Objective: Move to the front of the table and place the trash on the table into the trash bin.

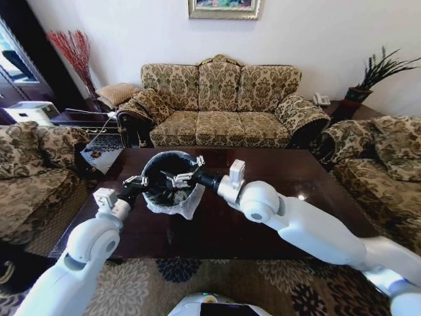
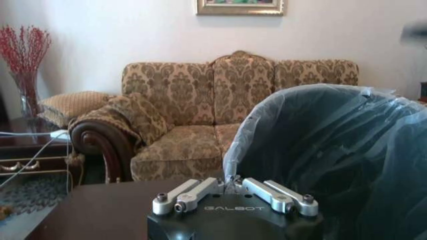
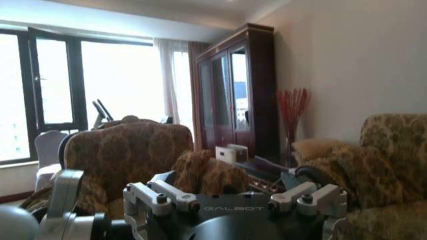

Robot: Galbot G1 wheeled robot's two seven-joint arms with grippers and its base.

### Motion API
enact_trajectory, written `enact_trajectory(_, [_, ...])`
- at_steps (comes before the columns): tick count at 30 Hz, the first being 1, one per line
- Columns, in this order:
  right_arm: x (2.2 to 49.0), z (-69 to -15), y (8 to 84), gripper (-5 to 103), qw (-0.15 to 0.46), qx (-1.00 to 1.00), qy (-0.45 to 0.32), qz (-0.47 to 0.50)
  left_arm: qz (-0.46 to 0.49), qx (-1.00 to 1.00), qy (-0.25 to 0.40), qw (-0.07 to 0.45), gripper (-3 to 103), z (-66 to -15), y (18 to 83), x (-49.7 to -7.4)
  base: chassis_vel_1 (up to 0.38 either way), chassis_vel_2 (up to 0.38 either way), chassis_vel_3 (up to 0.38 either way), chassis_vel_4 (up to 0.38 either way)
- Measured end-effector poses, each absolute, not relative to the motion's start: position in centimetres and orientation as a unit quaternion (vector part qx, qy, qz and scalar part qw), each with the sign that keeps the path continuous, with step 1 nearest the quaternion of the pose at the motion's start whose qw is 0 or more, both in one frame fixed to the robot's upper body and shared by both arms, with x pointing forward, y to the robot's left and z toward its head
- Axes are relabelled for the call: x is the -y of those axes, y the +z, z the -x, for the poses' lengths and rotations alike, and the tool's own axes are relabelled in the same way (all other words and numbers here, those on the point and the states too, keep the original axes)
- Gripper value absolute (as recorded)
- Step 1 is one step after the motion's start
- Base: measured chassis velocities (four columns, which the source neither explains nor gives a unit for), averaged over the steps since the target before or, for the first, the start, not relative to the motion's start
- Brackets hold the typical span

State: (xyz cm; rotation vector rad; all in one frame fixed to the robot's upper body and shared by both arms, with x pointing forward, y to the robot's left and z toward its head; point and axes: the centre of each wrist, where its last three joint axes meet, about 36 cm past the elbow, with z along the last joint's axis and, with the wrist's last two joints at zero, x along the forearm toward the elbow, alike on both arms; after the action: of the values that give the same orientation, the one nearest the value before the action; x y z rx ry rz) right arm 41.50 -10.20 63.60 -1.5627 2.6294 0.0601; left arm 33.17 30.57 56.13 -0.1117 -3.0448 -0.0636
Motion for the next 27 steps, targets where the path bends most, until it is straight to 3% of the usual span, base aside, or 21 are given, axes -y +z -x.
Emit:
enact_trajectory(4, [11.8, -42.4, 65.7, 100, 0.062, -0.888, 0.021, 0.456, 0.034, 0.998, -0.019, 0.050, 1, -33.1, 55.9, -30.6, 0.000, 0.000, 0.000, 0.000])
enact_trajectory(8, [16.6, -44.7, 64.7, 100, 0.044, -0.934, -0.002, 0.356, 0.032, 0.998, -0.020, 0.049, 1, -33.2, 56.0, -30.7, 0.000, 0.000, 0.000, 0.000])
enact_trajectory(10, [18.6, -45.1, 63.4, 100, 0.032, -0.947, -0.012, 0.319, 0.031, 0.998, -0.020, 0.049, 1, -33.2, 56.0, -30.8, 0.000, 0.000, 0.000, 0.000])
enact_trajectory(12, [22.9, -45.8, 57.7, 100, -0.003, -0.973, -0.071, 0.219, 0.013, 0.999, -0.017, 0.045, 1, -32.0, 56.1, -30.9, 0.000, 0.000, 0.000, 0.000])
enact_trajectory(27, [27.8, -45.3, 46.1, 100, -0.084, -0.987, -0.089, 0.103, -0.005, 0.999, -0.021, 0.038, 1, -31.6, 56.0, -30.8, -0.017, -0.022, 0.022, 0.024])
